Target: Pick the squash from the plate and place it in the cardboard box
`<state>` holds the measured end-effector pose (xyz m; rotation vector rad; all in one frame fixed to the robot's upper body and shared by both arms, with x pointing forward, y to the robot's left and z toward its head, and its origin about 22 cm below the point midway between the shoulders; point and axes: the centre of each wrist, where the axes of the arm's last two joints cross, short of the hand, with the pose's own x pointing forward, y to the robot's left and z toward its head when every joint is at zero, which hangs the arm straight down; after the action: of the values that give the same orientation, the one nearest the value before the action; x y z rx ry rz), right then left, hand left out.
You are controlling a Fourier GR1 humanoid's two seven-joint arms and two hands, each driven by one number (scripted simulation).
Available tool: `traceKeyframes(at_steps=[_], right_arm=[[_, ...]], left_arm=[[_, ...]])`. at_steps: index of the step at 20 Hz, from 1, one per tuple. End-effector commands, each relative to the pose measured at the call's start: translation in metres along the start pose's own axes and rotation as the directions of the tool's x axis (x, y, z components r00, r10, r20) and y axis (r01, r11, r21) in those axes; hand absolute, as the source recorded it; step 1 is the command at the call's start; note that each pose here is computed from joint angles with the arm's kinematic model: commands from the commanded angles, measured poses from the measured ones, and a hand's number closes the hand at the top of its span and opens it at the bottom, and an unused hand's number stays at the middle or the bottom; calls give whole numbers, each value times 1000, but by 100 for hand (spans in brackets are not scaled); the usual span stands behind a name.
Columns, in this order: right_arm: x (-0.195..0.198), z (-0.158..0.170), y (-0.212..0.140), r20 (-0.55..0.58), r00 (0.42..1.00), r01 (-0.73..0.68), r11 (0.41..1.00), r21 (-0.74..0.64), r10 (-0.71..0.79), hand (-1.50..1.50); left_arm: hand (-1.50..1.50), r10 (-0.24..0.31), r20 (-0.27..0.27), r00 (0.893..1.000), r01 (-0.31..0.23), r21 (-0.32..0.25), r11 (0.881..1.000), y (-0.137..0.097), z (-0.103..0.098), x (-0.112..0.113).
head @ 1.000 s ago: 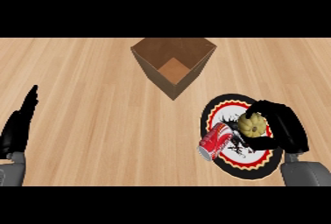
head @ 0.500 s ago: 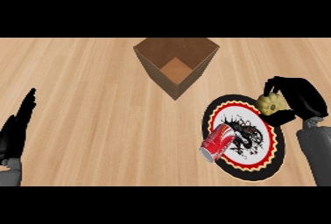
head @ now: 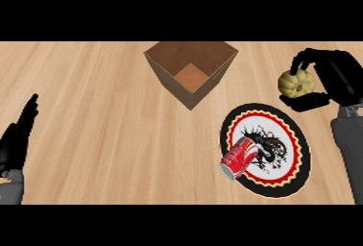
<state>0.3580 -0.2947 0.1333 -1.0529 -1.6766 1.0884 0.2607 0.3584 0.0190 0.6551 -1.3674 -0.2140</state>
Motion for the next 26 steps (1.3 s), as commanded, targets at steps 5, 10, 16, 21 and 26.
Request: traceKeyframes(at_steps=[5,10,16,21,26], right_arm=[[54,-33,-42,146,978,152,988,13,-152,150],[103,-76,-37,109,949,294,955,32,-296,150],[140,-121,-17,31,925,378,925,33,-379,150],[167,-147,-3,-6,899,437,898,60,-437,150],[184,-157,22,-47,902,431,899,71,-429,150]], left_arm=[[0,3,3,1000,-3,-5,1000,4,-2,-3],[0,-4,13,1000,4,-23,1000,-8,0,-1],[0,5,22,1000,-4,-17,1000,8,-11,13],[0,12,35,999,-11,-30,999,-17,-11,18],[0,18,48,999,-16,-40,999,-11,-7,12]])
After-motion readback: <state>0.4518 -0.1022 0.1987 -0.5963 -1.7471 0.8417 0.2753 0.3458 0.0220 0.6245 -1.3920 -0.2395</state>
